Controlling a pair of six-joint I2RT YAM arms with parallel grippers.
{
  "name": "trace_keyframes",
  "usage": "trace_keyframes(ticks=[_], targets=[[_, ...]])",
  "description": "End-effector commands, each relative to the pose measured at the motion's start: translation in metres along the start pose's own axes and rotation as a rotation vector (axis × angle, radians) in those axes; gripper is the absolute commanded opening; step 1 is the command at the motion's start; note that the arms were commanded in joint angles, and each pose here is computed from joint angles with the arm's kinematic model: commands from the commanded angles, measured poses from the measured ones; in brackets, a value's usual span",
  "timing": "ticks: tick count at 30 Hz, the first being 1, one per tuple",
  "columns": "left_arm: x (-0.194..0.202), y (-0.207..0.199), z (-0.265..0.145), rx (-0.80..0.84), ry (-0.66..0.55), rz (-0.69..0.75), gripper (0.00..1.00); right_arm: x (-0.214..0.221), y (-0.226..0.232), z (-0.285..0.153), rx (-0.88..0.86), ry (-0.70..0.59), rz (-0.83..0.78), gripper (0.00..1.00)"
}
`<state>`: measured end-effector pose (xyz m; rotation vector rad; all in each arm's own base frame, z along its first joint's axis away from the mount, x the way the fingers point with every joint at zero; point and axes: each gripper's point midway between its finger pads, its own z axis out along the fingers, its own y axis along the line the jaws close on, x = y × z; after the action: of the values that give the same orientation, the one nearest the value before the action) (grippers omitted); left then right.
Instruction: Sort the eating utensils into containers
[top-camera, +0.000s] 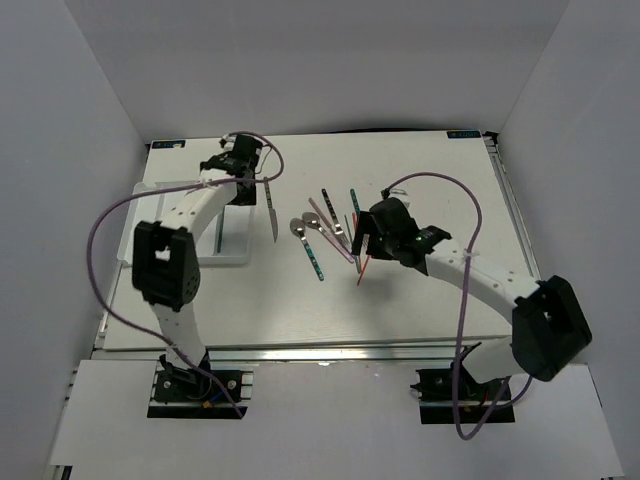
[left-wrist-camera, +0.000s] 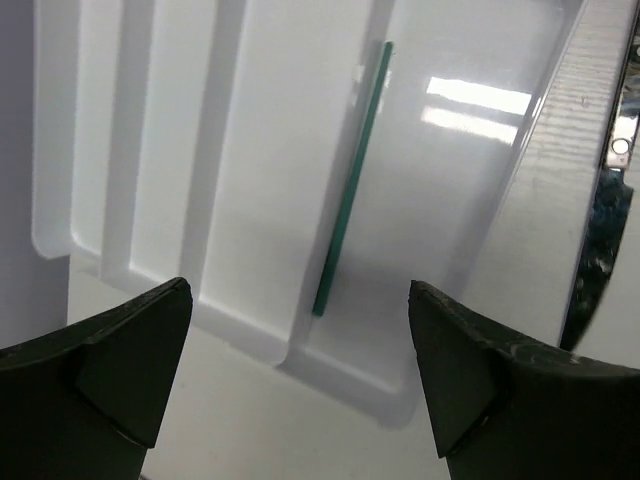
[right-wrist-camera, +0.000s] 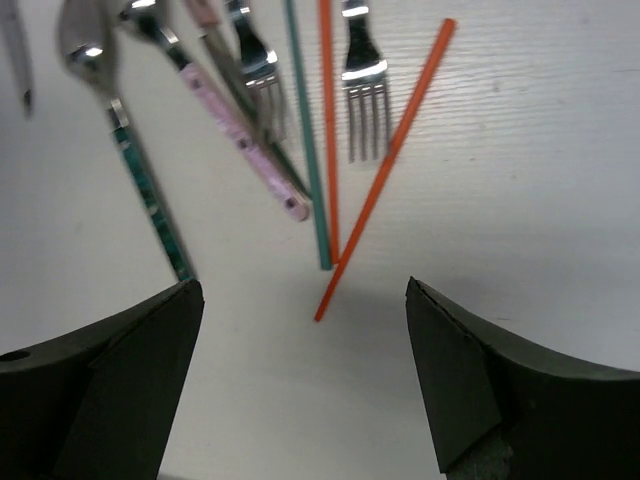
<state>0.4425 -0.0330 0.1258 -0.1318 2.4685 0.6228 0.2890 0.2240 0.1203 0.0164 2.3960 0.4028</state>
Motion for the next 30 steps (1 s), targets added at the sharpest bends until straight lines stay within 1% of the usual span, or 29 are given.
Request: trace_keyframes(ticks=[1, 2, 3, 4, 5, 6, 7, 8, 9, 10, 11, 13, 15, 17, 21, 23, 26, 28, 29, 30], targets=[[-0.02, 0.043, -0.067, 0.035, -0.159, -0.176, 0.98, -0.014, -0.031, 0.013, 0.18, -0.032, 0.058, 0.85], [-0.023, 0.057, -0.092, 0.073, -0.216, -0.238, 0.98, -0.01, -0.035, 0.022, 0.198, -0.017, 0.06, 0.84], [-0.018, 0.062, -0.099, 0.085, -0.234, -0.256, 0.98, -0.012, -0.037, 0.026, 0.204, -0.021, 0.07, 0.78], [-0.001, 0.063, -0.097, 0.089, -0.228, -0.258, 0.98, -0.005, -0.039, 0.036, 0.215, 0.007, 0.067, 0.76], [0.005, 0.07, -0.103, 0.096, -0.248, -0.278, 0.98, -0.002, -0.04, 0.041, 0.219, 0.019, 0.066, 0.73], [0.007, 0.085, -0.124, 0.116, -0.307, -0.322, 0.98, -0.004, -0.038, 0.045, 0.218, 0.023, 0.067, 0.7], [0.02, 0.093, -0.133, 0.142, -0.34, -0.35, 0.98, -0.002, -0.04, 0.052, 0.236, 0.031, 0.066, 0.63], [0.029, 0.088, -0.124, 0.136, -0.322, -0.337, 0.98, 0.002, -0.042, 0.056, 0.25, 0.041, 0.066, 0.63], [0.032, 0.099, -0.141, 0.164, -0.377, -0.377, 0.98, 0.0, -0.042, 0.059, 0.254, 0.04, 0.066, 0.6], [0.034, 0.1, -0.145, 0.187, -0.408, -0.397, 0.98, 0.0, -0.043, 0.062, 0.258, 0.037, 0.07, 0.54], [0.049, 0.099, -0.139, 0.184, -0.399, -0.389, 0.98, 0.002, -0.042, 0.066, 0.258, 0.042, 0.07, 0.54], [0.055, 0.11, -0.146, 0.184, -0.451, -0.426, 0.98, 0.001, -0.04, 0.07, 0.251, 0.042, 0.079, 0.53], [0.07, 0.107, -0.137, 0.175, -0.437, -0.425, 0.98, 0.004, -0.04, 0.075, 0.253, 0.051, 0.08, 0.53], [0.072, 0.101, -0.137, 0.214, -0.443, -0.437, 0.98, 0.008, -0.043, 0.08, 0.269, 0.063, 0.079, 0.52], [0.079, 0.093, -0.128, 0.211, -0.392, -0.414, 0.98, 0.019, -0.054, 0.09, 0.318, 0.092, 0.072, 0.5], [0.079, 0.089, -0.126, 0.221, -0.385, -0.405, 0.98, 0.03, -0.059, 0.097, 0.327, 0.123, 0.066, 0.46], [0.079, 0.089, -0.126, 0.223, -0.382, -0.402, 0.98, 0.046, -0.076, 0.096, 0.365, 0.169, 0.075, 0.38], [0.08, 0.088, -0.127, 0.233, -0.38, -0.404, 0.98, 0.046, -0.085, 0.091, 0.361, 0.16, 0.104, 0.31], [0.08, 0.087, -0.128, 0.241, -0.38, -0.404, 0.98, 0.059, -0.096, 0.088, 0.371, 0.185, 0.1, 0.27], [0.081, 0.084, -0.129, 0.257, -0.373, -0.4, 0.98, 0.057, -0.104, 0.088, 0.368, 0.182, 0.118, 0.19]])
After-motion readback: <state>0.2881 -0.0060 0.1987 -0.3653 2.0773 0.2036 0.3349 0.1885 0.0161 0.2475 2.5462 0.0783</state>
